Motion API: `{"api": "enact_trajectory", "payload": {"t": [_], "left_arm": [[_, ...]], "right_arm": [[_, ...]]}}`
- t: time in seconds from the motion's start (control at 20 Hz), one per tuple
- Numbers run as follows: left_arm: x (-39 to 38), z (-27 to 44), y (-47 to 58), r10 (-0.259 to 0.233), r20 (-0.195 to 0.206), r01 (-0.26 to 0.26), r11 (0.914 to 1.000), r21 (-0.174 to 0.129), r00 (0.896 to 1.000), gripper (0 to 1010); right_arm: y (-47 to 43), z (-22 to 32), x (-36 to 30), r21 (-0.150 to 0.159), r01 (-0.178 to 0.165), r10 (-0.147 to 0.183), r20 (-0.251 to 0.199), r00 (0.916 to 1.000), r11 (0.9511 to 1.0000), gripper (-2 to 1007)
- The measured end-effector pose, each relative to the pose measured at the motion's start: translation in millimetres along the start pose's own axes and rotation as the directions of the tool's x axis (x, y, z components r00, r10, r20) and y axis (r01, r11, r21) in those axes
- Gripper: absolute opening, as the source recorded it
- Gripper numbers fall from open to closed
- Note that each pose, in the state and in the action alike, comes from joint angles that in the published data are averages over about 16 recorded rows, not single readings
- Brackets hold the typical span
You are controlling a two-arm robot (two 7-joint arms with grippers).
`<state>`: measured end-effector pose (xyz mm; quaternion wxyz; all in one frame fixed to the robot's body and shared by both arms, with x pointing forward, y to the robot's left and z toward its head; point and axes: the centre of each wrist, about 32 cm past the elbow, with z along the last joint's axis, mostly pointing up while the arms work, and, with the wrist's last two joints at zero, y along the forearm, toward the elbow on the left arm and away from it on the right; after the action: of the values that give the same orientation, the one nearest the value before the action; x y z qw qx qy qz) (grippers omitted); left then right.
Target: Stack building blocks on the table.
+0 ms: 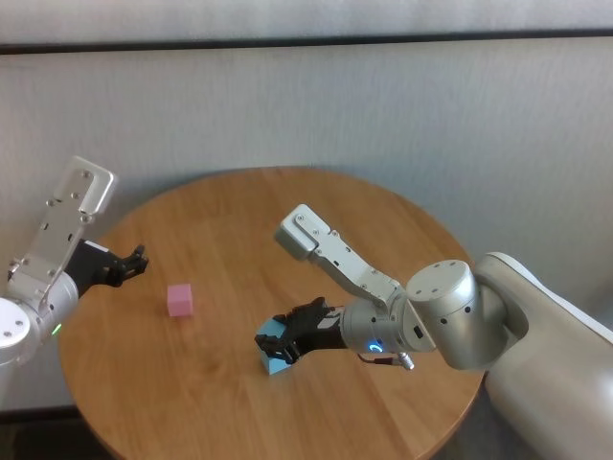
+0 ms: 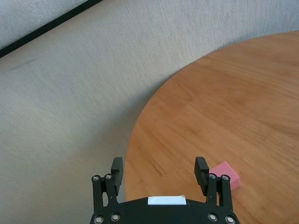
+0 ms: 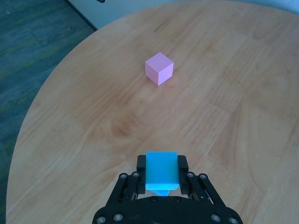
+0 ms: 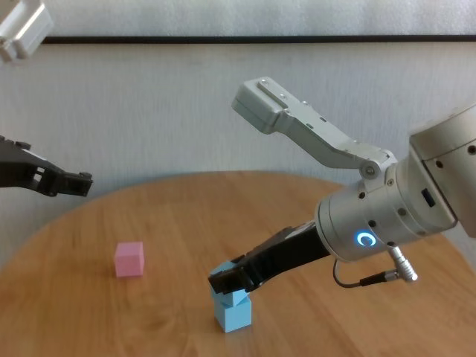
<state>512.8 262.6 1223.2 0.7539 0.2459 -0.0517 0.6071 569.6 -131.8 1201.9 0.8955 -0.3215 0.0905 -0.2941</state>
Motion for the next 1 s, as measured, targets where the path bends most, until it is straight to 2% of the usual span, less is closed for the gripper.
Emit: {"api": "enact_trajectory", "payload": {"t": [0.35, 0.65, 0.8, 1.0], "left_arm": [[0.0, 0.0, 0.0, 0.000, 0.000, 0.000, 1.0000, 0.000, 1.000, 1002], [0.0, 0.0, 0.0, 0.000, 0.000, 0.000, 1.0000, 0.000, 1.000, 1002], [0.0, 0.0, 0.0, 0.000, 0.000, 0.000, 1.0000, 0.000, 1.000, 1003], [0.0, 0.0, 0.0, 0.000, 0.000, 0.000, 1.0000, 0.000, 1.000, 1002]], "right_arm": [[-0.1, 0.2, 0.2, 0.000, 0.000, 0.000, -0.001, 1.0000, 1.0000, 439], [-1.6, 0.1, 0.5, 0.008, 0.005, -0.005, -0.001, 1.0000, 1.0000, 589], [-5.3, -0.9, 2.0, 0.031, 0.017, -0.017, -0.006, 0.9998, 0.9994, 693], [-13.9, -3.0, 5.7, 0.079, 0.043, -0.042, -0.023, 0.9989, 0.9959, 825]]}}
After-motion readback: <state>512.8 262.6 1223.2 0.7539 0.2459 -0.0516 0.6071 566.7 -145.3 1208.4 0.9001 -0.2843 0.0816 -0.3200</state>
